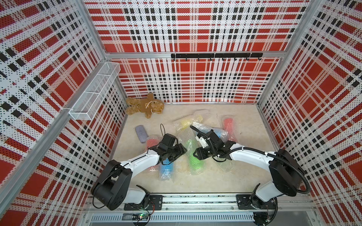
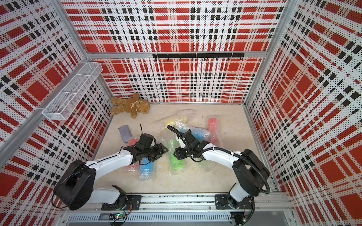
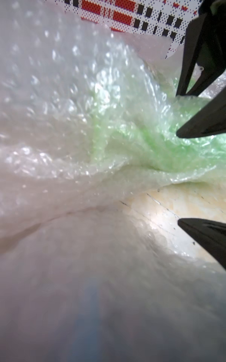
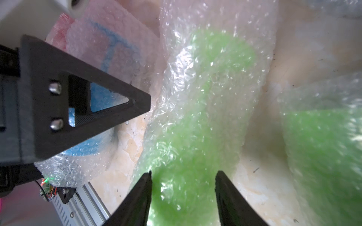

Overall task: Unpack wine glasses from bubble wrap
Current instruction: Unwrap the bubble wrap at the center of the board.

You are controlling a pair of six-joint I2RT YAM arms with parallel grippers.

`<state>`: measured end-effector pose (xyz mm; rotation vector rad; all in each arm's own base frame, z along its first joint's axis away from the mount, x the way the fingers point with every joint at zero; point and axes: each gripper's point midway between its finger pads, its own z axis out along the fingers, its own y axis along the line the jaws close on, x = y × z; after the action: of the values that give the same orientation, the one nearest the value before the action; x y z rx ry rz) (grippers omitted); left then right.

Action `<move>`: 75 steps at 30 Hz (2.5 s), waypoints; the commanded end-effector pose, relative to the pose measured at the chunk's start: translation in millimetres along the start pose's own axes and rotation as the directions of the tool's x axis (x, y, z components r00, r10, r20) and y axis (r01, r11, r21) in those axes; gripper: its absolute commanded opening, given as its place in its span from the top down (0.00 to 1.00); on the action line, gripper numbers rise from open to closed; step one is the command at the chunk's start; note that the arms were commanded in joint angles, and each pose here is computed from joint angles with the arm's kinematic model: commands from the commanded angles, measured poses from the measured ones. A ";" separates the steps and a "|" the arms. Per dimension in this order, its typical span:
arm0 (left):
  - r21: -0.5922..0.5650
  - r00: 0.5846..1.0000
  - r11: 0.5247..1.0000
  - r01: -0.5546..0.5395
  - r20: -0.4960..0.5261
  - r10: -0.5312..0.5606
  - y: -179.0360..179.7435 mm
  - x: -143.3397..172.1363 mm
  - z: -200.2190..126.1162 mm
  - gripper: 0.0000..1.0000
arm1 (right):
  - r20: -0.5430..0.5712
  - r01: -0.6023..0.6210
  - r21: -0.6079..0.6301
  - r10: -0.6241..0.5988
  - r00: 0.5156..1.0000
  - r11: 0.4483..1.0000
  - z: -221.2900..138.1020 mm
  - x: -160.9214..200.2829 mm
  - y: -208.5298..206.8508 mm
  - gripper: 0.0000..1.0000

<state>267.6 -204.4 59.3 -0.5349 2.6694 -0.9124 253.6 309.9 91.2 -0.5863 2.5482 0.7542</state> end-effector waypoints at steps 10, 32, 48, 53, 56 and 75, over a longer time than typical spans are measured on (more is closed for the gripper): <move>0.001 1.000 1.000 0.003 -0.013 -0.003 6.0 -0.7 13.6 0.41 | -0.053 -0.022 0.063 0.026 0.998 0.998 7.5 22.7 -18.4 0.47; 0.082 0.998 0.996 -0.047 -0.046 0.051 -29.9 5.7 27.1 1.00 | 0.044 -0.066 -0.045 0.068 0.997 0.997 7.9 -39.1 11.7 0.26; 0.122 0.995 0.988 -0.095 0.006 0.095 -55.3 -3.4 12.6 1.00 | -0.014 -0.068 0.008 0.068 0.998 0.998 41.4 -36.1 -2.2 0.66; 0.079 0.995 0.992 -0.099 0.003 0.099 -41.8 -3.8 14.7 1.00 | 0.013 -0.061 0.040 0.061 0.998 0.997 37.4 -41.5 -10.8 0.98; 0.051 0.996 0.994 -0.094 -0.003 0.094 -28.8 -3.8 14.7 1.00 | 0.026 -0.077 0.037 0.076 0.997 0.996 34.0 -42.8 -17.8 1.00; -0.068 0.994 0.993 -0.099 0.040 0.102 20.4 -19.5 0.0 1.00 | 0.041 -0.122 0.046 0.120 0.992 0.991 26.4 -38.4 -56.8 1.00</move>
<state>278.1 -189.8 46.0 -0.4481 2.6778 -0.8325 320.5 301.1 66.4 -0.4015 2.5733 0.7678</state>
